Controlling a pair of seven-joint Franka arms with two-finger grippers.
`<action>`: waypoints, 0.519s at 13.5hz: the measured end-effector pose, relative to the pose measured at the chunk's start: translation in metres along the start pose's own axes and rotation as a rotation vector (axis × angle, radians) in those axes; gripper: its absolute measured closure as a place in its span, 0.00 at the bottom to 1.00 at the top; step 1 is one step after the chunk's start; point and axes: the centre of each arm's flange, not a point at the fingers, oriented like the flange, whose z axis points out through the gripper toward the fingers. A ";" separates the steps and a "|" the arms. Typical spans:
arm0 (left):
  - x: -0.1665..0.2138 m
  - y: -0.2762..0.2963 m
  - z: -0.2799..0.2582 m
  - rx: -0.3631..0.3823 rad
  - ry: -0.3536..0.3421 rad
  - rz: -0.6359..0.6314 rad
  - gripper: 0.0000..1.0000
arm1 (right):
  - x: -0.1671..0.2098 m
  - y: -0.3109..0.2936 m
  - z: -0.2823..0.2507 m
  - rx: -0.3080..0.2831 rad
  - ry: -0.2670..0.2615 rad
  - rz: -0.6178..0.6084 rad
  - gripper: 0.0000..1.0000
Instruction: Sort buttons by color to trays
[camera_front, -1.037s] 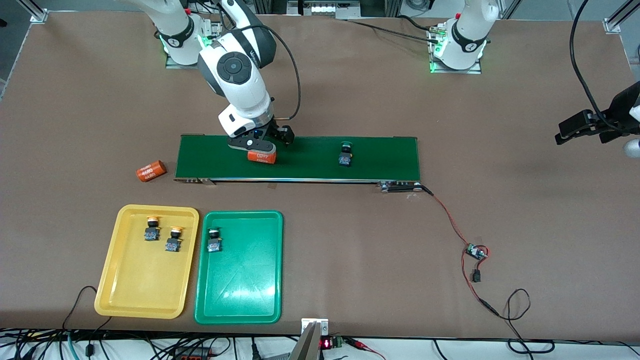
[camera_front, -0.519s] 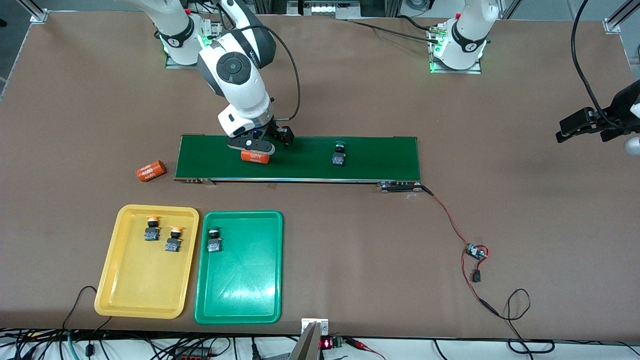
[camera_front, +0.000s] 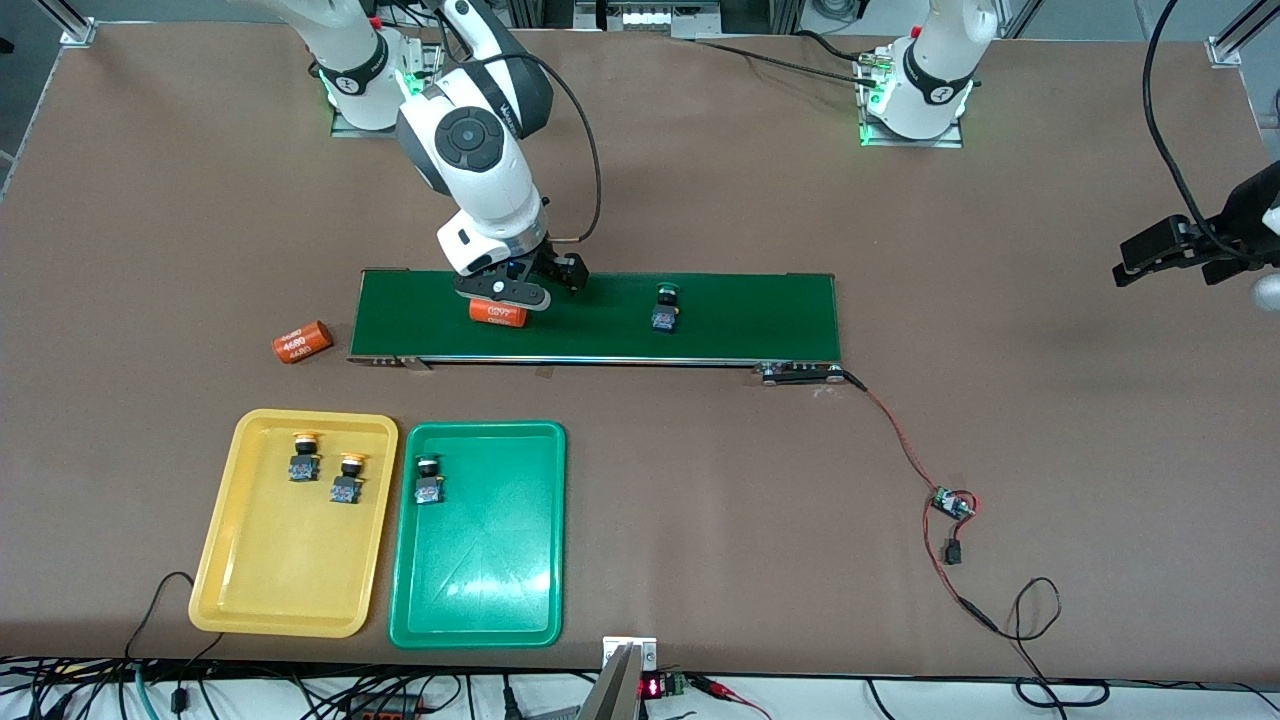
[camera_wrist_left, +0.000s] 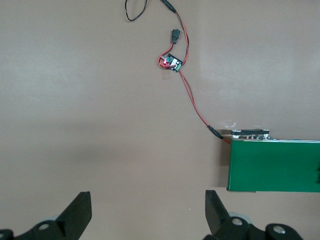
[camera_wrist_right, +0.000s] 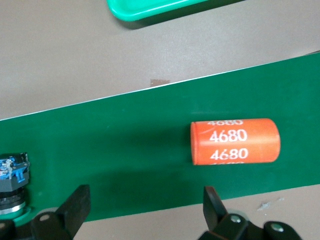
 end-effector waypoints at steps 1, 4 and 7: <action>0.000 0.000 0.000 0.000 0.000 0.001 0.00 | -0.001 -0.003 0.001 0.000 -0.001 0.001 0.00; 0.000 0.001 0.000 0.000 0.001 0.002 0.00 | -0.001 -0.012 0.002 0.006 0.001 -0.001 0.00; 0.000 -0.002 0.000 0.000 0.001 -0.003 0.00 | 0.000 -0.013 0.004 0.006 0.000 0.000 0.00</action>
